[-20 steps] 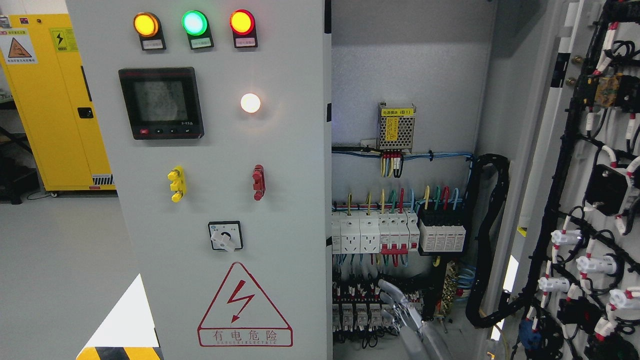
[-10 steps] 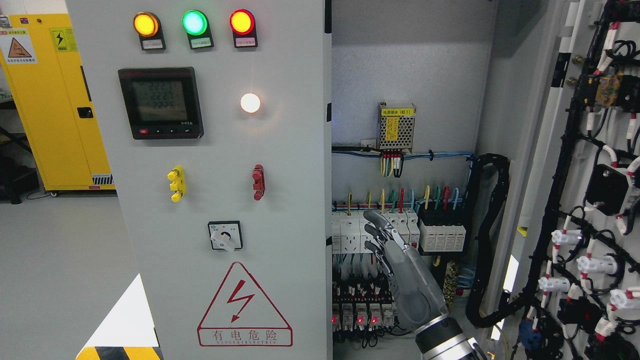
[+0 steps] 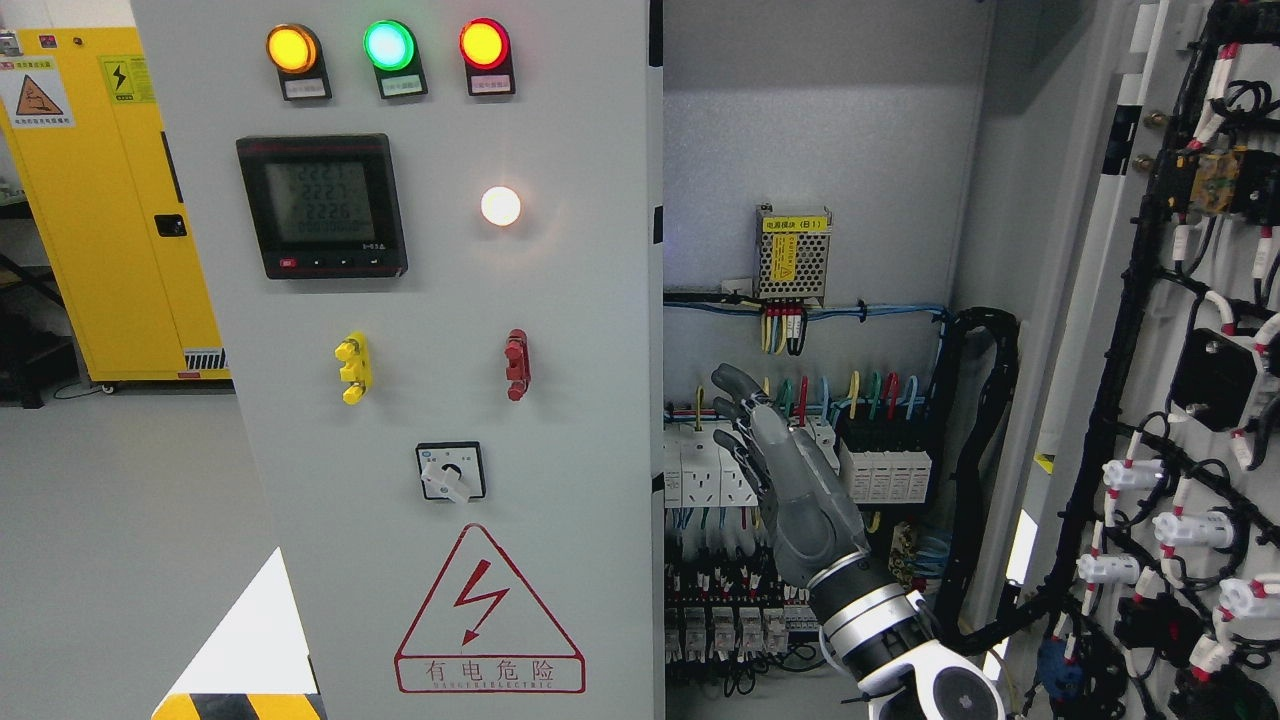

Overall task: Open door with both hands
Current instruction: 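Reach the right hand up to the inner edge of the lamp door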

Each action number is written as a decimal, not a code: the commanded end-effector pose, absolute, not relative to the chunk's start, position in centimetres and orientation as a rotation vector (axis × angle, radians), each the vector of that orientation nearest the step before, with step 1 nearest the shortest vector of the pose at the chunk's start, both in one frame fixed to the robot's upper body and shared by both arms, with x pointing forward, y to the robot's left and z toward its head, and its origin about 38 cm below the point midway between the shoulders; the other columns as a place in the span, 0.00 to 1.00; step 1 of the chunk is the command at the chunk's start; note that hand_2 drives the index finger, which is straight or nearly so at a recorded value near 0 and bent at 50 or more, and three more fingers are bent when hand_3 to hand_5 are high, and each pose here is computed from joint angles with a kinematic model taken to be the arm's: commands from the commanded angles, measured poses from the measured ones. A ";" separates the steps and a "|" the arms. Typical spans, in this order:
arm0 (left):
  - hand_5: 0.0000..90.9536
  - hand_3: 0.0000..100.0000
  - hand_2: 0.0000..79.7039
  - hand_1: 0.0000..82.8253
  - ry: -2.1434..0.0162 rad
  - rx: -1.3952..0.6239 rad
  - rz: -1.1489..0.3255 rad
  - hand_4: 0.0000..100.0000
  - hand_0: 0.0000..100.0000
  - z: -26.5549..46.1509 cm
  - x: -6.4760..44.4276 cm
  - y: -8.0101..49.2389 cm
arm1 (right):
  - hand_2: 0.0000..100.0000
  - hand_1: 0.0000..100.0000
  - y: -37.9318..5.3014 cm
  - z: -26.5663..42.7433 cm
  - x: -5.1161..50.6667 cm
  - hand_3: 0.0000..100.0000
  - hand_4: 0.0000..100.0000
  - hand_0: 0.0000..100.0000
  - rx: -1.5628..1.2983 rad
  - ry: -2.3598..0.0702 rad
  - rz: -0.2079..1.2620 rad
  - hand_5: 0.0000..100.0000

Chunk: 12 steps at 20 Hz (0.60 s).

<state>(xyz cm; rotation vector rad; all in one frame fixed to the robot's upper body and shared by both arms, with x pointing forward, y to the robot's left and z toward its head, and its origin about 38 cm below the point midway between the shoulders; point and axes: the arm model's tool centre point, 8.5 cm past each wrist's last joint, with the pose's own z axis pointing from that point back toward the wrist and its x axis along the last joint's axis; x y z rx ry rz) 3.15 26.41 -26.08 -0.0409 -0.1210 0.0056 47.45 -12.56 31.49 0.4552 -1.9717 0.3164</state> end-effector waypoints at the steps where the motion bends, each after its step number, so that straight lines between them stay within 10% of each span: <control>1: 0.00 0.00 0.00 0.00 -0.099 -0.019 0.007 0.00 0.00 -25.9 2.4 27.8 | 0.00 0.12 -12.1 30.3 50.3 0.00 0.00 0.20 0.452 -1.883 0.295 0.00; 12: 0.00 0.00 0.00 0.00 -0.102 -0.021 0.010 0.00 0.00 -26.0 2.5 27.7 | 0.00 0.12 -12.0 32.3 50.9 0.00 0.00 0.20 0.531 -1.888 0.279 0.00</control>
